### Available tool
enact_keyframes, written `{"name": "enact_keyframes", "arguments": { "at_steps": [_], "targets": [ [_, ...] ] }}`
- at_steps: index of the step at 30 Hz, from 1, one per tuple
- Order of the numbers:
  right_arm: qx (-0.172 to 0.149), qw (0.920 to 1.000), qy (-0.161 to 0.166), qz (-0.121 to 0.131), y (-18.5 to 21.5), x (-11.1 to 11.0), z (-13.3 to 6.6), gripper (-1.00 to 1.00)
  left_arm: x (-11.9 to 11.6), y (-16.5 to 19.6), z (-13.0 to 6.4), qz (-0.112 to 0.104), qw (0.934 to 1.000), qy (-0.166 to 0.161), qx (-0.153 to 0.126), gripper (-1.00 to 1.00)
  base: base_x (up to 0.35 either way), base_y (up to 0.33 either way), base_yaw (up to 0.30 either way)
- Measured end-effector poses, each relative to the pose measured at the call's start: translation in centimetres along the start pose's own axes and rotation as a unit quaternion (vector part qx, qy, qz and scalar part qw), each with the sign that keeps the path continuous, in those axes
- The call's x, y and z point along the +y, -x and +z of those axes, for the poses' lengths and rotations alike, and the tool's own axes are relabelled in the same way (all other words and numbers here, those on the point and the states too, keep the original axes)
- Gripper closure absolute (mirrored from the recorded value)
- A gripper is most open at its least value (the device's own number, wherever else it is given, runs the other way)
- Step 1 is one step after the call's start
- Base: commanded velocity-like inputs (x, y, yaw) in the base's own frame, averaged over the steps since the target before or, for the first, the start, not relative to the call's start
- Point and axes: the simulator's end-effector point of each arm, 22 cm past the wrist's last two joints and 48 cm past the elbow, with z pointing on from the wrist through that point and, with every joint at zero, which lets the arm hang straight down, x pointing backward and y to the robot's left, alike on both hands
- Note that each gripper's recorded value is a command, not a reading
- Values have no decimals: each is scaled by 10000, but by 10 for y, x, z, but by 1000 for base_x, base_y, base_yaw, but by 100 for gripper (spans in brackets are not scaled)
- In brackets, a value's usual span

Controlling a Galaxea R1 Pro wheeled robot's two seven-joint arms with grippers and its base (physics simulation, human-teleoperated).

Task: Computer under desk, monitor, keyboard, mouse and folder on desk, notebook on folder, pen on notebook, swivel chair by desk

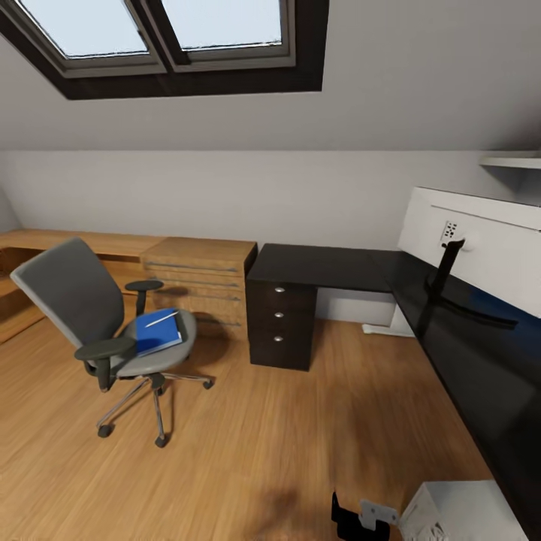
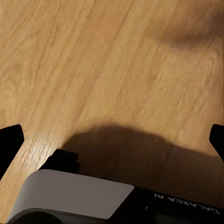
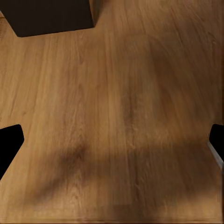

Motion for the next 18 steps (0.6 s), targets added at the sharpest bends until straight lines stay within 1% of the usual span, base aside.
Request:
{"name": "enact_keyframes", "arguments": {
  "at_steps": [4,8,11,15,18],
  "targets": [
    [5,10000,5,-1,6,1,-4,-100,0,3,-6,-1,10000,5,-6,-100,-298,0,0],
    [9,10000,10,-4,11,3,-8,-100,0,11,-12,-23,9999,8,-117,-100,-327,0,0],
    [10,10000,11,-3,15,4,-10,-100,-1,20,-17,-55,9996,6,-273,-100,-337,-31,0],
    [8,10000,13,-1,21,5,-14,-100,-3,36,-25,-107,9981,-4,-602,-100,-340,-100,0],
    [8,10000,16,-1,25,6,-17,-100,-4,41,-30,-120,9977,-8,-674,-100,-340,-130,0]
  ]
}}
